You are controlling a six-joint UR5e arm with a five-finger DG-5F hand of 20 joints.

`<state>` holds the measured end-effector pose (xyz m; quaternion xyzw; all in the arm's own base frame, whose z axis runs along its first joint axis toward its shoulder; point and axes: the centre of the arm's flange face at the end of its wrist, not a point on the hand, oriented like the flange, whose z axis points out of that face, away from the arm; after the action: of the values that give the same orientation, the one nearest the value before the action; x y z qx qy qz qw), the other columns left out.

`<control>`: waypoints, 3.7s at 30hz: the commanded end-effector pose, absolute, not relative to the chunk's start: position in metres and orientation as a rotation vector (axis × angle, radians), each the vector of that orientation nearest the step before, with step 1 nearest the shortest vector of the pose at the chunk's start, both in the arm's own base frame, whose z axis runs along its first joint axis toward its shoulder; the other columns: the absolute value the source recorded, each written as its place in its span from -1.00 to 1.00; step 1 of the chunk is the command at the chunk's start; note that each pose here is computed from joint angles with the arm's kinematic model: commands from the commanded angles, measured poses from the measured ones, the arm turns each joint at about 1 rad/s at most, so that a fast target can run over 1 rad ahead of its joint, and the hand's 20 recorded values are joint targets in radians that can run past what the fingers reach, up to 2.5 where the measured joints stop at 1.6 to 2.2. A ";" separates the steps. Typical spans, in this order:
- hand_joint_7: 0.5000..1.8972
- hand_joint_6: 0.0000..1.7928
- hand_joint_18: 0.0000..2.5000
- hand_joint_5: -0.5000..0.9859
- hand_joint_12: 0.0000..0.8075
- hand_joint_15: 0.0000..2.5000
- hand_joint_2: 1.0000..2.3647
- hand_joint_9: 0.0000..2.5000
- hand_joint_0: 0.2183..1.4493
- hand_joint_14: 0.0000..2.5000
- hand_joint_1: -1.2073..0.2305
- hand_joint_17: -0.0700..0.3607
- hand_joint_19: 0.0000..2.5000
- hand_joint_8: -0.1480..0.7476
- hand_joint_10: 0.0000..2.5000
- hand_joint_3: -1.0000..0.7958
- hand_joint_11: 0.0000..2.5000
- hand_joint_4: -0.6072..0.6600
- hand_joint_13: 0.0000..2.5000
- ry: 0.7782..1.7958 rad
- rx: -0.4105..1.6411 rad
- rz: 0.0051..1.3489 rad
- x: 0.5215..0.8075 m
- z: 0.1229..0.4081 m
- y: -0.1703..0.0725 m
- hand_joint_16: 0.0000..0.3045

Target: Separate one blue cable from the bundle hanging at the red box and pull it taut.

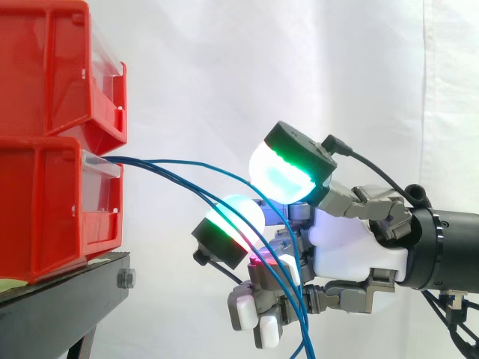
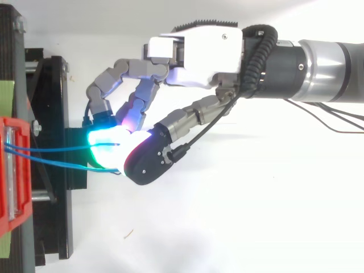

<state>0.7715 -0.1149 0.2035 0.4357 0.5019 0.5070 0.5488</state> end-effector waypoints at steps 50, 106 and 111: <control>-0.35 0.00 -0.23 -0.54 0.01 -0.51 -1.00 -0.04 -0.40 -0.99 -0.38 -0.09 -0.56 0.07 -0.99 0.09 -0.25 -0.22 -0.21 1.195 1.017 1.218 0.772 0.213 -0.122 -0.63; -0.42 0.00 -0.04 -0.55 -0.13 -0.06 -0.99 -0.46 -0.36 0.68 -0.43 -0.23 0.06 0.06 0.75 0.04 -0.16 -0.29 -0.34 1.353 1.093 1.199 0.746 0.227 -0.138 -0.72; -0.35 0.00 0.02 -0.55 -0.11 -0.08 -0.99 -0.48 -0.37 0.78 -0.44 -0.20 0.10 0.08 0.83 0.09 -0.22 -0.33 -0.35 1.361 1.086 1.207 0.744 0.227 -0.142 -0.70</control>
<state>0.7451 -0.1391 0.2273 0.4489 0.5587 0.4952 0.4910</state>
